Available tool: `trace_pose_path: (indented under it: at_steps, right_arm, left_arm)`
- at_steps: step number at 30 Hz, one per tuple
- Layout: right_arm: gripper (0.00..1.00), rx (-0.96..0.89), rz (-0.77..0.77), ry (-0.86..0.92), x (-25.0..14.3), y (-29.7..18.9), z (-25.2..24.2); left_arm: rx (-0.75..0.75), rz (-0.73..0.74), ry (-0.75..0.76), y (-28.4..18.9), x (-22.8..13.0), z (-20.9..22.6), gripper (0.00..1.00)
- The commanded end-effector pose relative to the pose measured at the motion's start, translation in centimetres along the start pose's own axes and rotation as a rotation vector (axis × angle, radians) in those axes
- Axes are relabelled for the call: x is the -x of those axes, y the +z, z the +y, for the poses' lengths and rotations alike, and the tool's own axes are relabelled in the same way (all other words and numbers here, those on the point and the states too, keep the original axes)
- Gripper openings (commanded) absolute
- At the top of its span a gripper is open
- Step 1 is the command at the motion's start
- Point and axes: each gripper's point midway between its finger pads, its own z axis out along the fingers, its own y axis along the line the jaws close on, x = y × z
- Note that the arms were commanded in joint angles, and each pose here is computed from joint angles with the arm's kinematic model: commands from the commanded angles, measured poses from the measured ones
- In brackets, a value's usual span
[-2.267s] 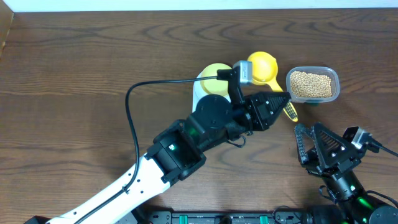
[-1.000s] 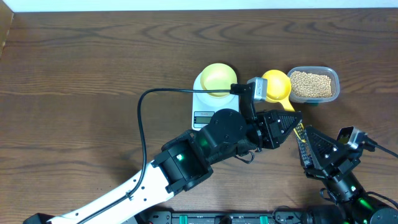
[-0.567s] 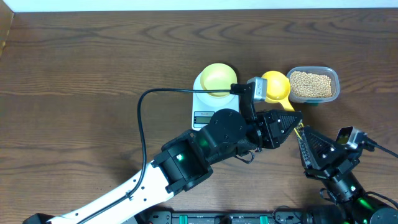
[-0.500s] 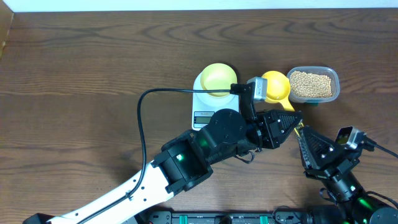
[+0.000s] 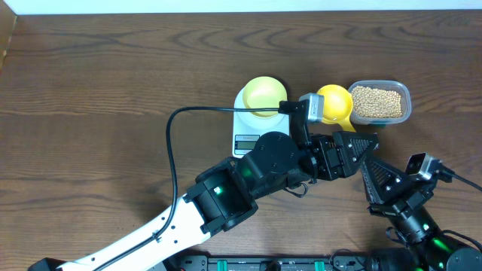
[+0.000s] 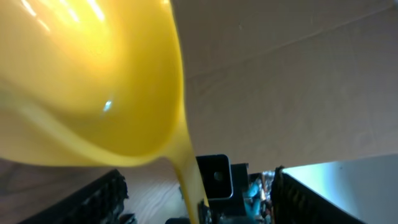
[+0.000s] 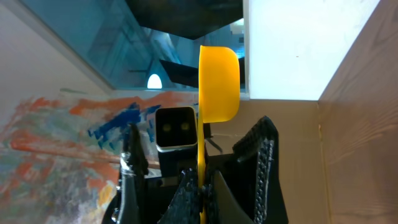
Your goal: Scoop item into bowl and weigh 50g on scale
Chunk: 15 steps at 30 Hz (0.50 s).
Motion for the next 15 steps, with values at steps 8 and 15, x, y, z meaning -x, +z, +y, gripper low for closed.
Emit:
trace_pose_path:
  at_steps: [8,15]
  right_arm:
    - [0.02,0.000,-0.008,-0.044,0.1,0.0,0.2]
    - [0.02,0.001,-0.014,-0.036,0.2,0.0,0.2]
  left_arm:
    - [0.070,-0.112,0.067,0.0,2.0,1.4,0.68]
    - [0.086,-0.146,0.060,-0.3,3.5,2.1,0.42]
